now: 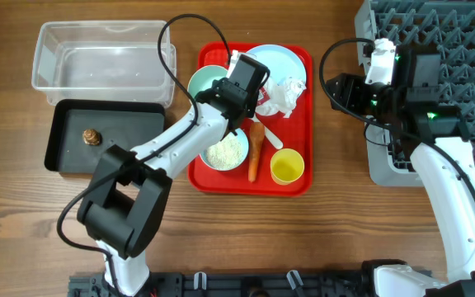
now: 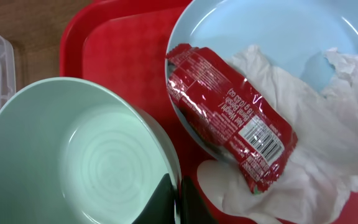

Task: Sort waste into correct bins and load items into the dishwasher rack
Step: 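Return the mint bowl to the red tray with the left gripper, then grasp the blue bowl of rice with the left gripper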

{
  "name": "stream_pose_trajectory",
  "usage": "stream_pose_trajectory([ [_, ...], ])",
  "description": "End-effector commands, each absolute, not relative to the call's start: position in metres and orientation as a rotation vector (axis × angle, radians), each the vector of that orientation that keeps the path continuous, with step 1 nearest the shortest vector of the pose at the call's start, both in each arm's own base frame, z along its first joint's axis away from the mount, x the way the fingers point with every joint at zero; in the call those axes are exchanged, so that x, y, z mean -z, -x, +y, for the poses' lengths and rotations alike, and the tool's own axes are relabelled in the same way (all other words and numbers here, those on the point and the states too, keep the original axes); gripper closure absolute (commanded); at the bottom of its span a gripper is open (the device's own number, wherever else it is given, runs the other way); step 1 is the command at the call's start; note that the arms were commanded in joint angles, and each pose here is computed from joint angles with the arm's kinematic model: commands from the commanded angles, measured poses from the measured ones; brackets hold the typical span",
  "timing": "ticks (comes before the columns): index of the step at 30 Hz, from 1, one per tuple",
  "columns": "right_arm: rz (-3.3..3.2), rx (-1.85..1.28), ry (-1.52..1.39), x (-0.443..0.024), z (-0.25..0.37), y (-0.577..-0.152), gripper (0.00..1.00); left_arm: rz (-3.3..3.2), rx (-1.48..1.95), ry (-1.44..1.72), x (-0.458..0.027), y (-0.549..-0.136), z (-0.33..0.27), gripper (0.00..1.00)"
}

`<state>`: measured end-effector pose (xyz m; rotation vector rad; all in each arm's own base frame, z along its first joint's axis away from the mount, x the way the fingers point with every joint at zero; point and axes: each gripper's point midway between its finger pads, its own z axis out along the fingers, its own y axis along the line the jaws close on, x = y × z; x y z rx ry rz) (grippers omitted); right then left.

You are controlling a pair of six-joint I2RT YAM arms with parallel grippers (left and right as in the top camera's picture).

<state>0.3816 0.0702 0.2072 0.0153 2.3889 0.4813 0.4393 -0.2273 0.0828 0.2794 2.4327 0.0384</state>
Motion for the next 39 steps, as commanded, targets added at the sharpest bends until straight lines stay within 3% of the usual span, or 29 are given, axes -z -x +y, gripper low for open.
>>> stream_pose_trajectory([
  [1, 2.377, -0.473, -0.015, -0.213, 0.070, -0.384, 0.34, 2.440, -0.032, -0.279, -0.078, -0.440, -0.228, 0.96],
  [6, 2.383, -0.473, -0.015, -0.211, 0.070, -0.384, 0.34, 2.480, 0.018, -0.311, -0.069, -0.433, -0.235, 0.95],
  [10, 2.388, -0.472, -0.017, -0.210, 0.069, -0.383, 0.34, 2.530, -0.017, -0.325, -0.062, -0.424, -0.227, 0.78],
  [14, 2.389, -0.469, -0.018, -0.210, 0.069, -0.383, 0.35, 2.584, -0.062, -0.333, -0.055, -0.414, -0.216, 0.76],
  [16, 2.389, -0.468, -0.018, -0.210, 0.069, -0.383, 0.34, 2.585, -0.068, -0.333, -0.059, -0.412, -0.214, 0.66],
  [21, 2.389, -0.468, -0.017, -0.210, 0.069, -0.383, 0.20, 2.547, -0.018, -0.327, -0.101, -0.406, -0.216, 0.37],
  [27, 2.389, -0.453, -0.020, -0.209, 0.067, -0.384, 0.17, 2.578, 0.172, -0.409, -0.152, -0.365, -0.229, 0.35],
  [39, 2.389, -0.458, -0.028, -0.210, 0.067, -0.384, 0.16, 2.911, 0.211, -0.669, -0.079, -0.275, -0.240, 0.36],
])
